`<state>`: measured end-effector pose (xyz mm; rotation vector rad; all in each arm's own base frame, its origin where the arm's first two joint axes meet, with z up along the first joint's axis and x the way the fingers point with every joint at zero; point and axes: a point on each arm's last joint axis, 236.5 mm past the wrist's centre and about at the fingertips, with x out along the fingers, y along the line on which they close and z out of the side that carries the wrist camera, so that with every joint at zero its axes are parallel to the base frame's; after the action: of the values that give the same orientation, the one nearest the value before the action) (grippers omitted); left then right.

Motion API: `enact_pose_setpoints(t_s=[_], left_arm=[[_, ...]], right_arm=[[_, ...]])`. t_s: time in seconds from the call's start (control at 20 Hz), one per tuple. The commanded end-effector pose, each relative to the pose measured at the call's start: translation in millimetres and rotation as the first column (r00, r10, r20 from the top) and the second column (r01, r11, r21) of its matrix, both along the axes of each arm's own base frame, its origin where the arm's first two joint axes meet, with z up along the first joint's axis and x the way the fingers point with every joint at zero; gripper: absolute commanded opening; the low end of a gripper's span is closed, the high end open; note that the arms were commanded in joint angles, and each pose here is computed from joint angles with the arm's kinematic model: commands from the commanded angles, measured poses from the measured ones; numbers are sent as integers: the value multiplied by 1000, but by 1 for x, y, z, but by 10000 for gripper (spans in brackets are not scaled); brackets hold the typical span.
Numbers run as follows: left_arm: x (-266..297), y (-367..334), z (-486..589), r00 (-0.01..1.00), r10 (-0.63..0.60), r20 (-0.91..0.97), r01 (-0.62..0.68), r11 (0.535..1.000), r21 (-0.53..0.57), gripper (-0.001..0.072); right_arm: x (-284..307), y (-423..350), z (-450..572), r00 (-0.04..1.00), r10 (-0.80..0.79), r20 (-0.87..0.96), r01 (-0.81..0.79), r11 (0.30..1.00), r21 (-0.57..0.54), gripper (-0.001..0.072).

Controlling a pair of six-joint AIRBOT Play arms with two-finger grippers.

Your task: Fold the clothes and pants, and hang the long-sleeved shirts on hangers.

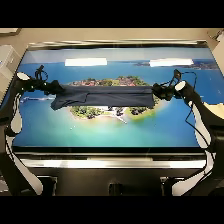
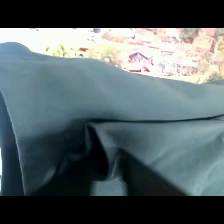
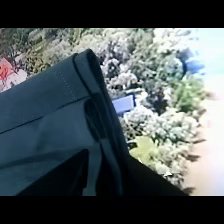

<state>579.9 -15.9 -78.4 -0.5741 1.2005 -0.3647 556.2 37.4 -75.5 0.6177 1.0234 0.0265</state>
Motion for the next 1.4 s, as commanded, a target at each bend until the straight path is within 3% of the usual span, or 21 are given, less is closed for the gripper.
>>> enact_pose_setpoints(t_s=[0.0,0.25,0.35,0.4,0.45,0.55,0.65,1.35], left_arm=[[4,0,1,1000,7,12,-7,1000,5,383],[7,6,51,996,22,88,-24,999,25,416],[0,19,80,994,37,104,-47,995,90,418],[-8,27,92,995,36,97,-51,988,148,450],[-16,33,103,995,34,89,-51,979,195,543],[-31,36,126,996,40,75,-57,969,242,546],[-41,27,149,996,23,87,-43,969,243,557],[-60,6,175,998,25,63,-38,974,223,557]], right_arm=[[3,-3,7,999,-38,5,38,999,36,409],[-9,-4,43,1000,-26,-17,28,996,84,450],[-16,-12,49,998,-19,-64,26,994,109,550],[-20,-18,48,996,-18,-90,30,991,130,592],[-23,-24,46,992,-26,-120,47,984,174,613],[-25,-26,40,988,-17,-155,62,956,286,673],[-21,-16,38,990,36,-137,20,922,386,674],[-14,26,-23,981,121,-150,-52,917,397,669]])
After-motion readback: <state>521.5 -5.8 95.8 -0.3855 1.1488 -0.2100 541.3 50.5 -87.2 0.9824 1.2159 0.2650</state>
